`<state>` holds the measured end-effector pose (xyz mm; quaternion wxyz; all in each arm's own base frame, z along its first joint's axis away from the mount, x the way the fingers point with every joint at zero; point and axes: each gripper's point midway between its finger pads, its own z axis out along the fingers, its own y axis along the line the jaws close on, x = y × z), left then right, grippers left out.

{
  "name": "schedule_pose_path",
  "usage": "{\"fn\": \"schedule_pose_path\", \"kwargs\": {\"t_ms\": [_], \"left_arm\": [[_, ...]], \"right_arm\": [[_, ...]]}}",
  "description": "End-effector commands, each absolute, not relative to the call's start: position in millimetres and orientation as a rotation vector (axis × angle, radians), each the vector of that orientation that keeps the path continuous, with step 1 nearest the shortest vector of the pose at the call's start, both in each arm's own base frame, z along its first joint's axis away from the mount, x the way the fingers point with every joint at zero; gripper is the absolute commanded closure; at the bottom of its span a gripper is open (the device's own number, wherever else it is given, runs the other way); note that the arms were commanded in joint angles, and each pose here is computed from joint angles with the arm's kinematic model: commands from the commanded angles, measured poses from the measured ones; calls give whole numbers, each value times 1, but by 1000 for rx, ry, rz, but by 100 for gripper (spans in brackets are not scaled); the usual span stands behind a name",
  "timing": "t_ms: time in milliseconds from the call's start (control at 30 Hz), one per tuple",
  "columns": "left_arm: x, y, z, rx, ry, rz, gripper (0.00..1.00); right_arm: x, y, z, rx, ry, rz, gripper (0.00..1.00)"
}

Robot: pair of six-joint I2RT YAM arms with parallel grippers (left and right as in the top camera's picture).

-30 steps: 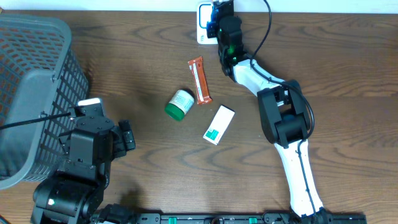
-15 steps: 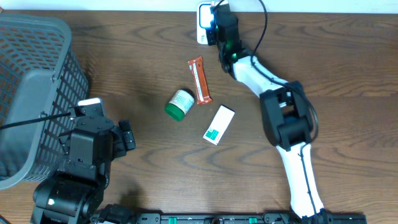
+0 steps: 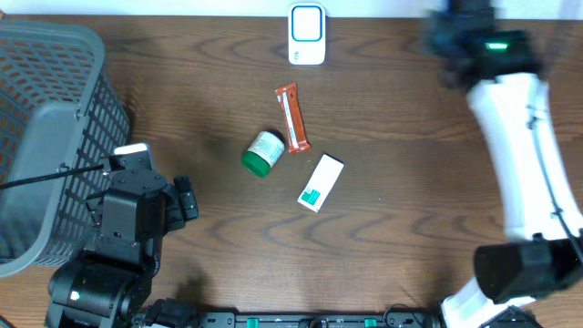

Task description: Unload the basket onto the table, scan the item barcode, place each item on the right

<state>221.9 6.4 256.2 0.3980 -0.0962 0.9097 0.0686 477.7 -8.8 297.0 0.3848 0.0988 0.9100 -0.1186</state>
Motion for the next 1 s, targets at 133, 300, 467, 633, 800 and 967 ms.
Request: {"fn": "schedule_pose_path", "kwargs": {"t_ms": [133, 300, 467, 633, 800, 967], "left_arm": [[222, 9, 261, -241, 2289, 186, 2], [222, 9, 261, -241, 2289, 186, 2], [222, 9, 261, -241, 2289, 186, 2], [222, 9, 261, -241, 2289, 186, 2], [222, 9, 261, -241, 2288, 186, 2], [222, 9, 261, -241, 2288, 186, 2]], "right_arm": [[418, -171, 224, 819, 2481, -531, 87], [384, -245, 183, 1081, 2477, -595, 86], [364, -287, 132, 1265, 2467, -498, 82], [336, -310, 61, 1400, 2543, -492, 84], [326, -314, 30, 1448, 2590, -483, 74], [338, -323, 74, 1421, 2505, -488, 7]]}}
